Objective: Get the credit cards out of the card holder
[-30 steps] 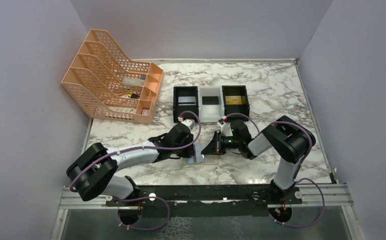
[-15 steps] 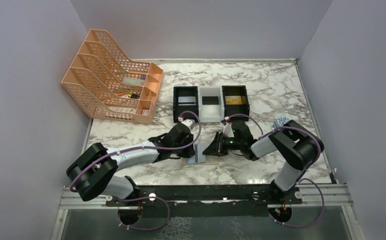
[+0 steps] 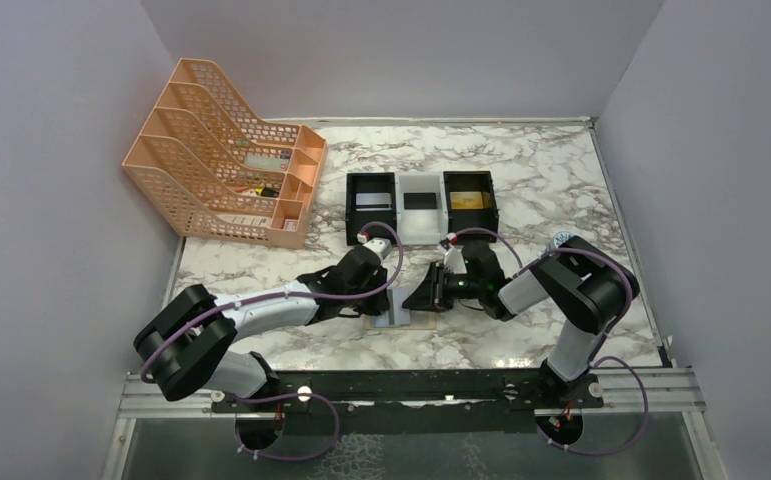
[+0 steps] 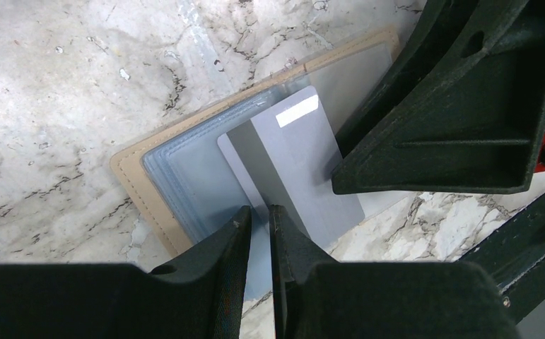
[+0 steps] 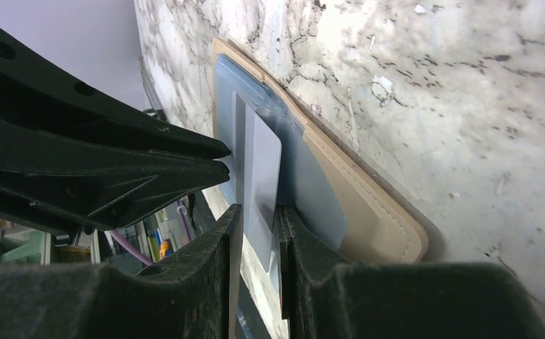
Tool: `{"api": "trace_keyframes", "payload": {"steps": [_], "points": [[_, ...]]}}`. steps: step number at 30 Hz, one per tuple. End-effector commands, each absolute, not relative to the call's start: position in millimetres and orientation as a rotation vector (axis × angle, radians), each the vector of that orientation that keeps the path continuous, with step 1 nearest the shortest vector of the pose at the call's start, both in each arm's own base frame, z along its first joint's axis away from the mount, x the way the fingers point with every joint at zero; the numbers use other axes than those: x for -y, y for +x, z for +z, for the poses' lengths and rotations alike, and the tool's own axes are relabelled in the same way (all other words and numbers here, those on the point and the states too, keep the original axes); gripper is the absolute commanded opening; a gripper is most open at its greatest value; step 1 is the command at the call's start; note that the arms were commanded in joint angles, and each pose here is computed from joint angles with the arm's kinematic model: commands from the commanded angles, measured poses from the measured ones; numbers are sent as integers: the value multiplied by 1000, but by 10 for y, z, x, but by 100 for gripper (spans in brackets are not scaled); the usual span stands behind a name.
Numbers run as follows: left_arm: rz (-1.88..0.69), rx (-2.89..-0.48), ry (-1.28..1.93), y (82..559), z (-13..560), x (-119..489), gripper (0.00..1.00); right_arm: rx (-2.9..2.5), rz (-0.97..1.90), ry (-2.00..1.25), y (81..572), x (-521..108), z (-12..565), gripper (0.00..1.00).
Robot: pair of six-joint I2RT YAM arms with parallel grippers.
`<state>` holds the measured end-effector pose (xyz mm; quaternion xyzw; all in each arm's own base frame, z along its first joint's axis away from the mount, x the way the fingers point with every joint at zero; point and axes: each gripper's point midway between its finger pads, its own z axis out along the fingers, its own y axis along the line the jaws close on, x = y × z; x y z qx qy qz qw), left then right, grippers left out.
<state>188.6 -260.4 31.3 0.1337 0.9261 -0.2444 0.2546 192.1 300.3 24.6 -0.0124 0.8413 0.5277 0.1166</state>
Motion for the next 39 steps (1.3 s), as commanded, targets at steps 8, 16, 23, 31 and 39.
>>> {"api": "trace_keyframes", "payload": {"steps": [8,16,23,31,39], "points": [[-580,-2605,401,1753,94,2459,19,-2449,1568,-199,1875,-3114,223,19],[-566,-2585,361,1782,130,2417,19,-2482,1363,-92,2016,-2962,220,1],[-570,-2517,317,1868,280,2409,22,-2439,1269,-120,1944,-2768,370,1],[-618,-2424,281,1936,517,2423,33,-2321,1264,-184,1925,-2703,622,1],[-522,-2354,237,2037,719,2222,70,-1999,1225,-358,2020,-2658,1161,1]]}}
